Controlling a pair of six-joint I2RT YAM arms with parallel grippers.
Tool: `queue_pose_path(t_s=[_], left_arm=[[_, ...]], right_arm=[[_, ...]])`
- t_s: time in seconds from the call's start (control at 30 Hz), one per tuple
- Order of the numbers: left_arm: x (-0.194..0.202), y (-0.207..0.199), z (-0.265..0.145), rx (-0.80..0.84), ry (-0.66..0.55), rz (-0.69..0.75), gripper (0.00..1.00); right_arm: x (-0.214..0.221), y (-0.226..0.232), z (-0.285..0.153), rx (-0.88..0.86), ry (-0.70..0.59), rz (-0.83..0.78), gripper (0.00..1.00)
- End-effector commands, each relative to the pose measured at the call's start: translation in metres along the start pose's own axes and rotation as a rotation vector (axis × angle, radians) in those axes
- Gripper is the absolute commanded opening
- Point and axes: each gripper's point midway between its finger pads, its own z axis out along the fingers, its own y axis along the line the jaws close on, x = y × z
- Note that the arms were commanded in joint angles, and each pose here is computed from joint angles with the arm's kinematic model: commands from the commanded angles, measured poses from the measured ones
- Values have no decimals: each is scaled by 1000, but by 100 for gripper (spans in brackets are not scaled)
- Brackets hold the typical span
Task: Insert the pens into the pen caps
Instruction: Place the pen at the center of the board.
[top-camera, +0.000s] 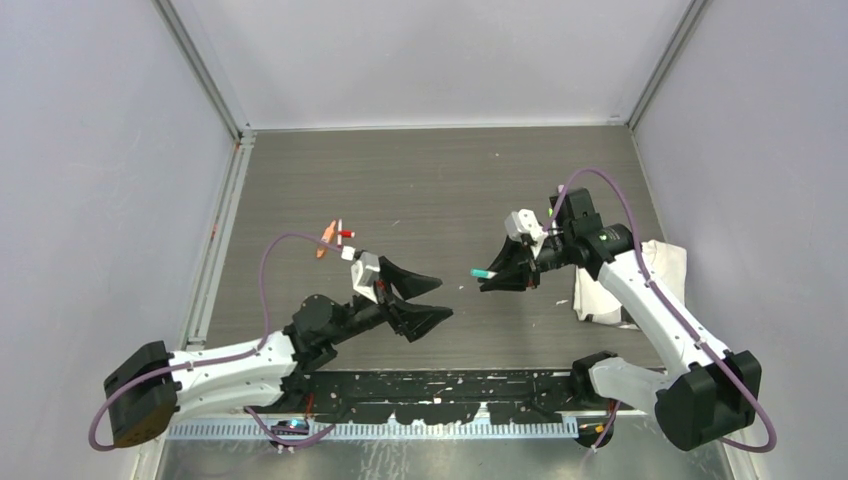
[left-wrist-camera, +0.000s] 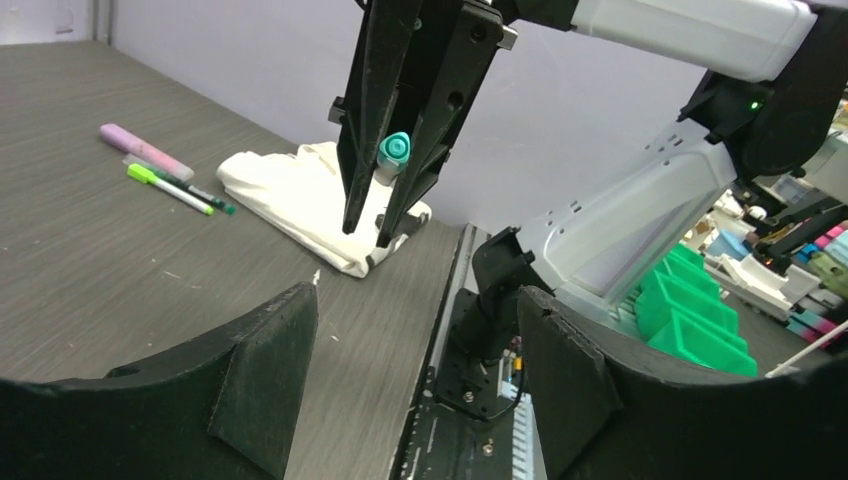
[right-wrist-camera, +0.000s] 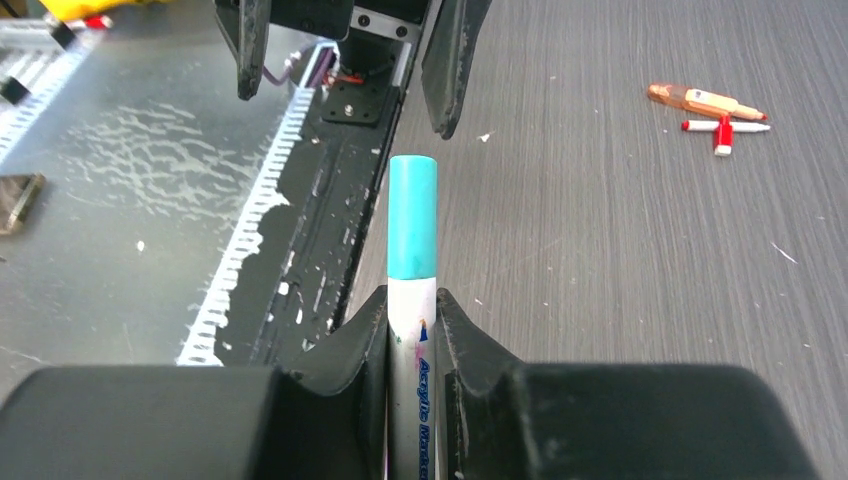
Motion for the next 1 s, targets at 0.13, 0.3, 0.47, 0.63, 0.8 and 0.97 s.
queue_pose_path(t_s=[0.13,0.3,0.47,0.63,0.8,0.97], left_arm=[[-2,16,-9,-51,-54,87,74],[17,59,-28,-270,-25,65,75],[31,77,-43,-372,21,56,75],[39,80,-49,-379,42,53,75],[41,80,-53,-376,41,45,75],[41,78,-54,-375,41,32,75]], right_arm=[[12,-47,-10,216,95,3,5],[68,-140,-49,678,216,256,6],[122,-198,-110,1052,352,502,5],[171,-232,-168,1429,441,576,6],[199,-253,-208,1658,549,618,9],[221,-257,-226,1683,610,687,24]])
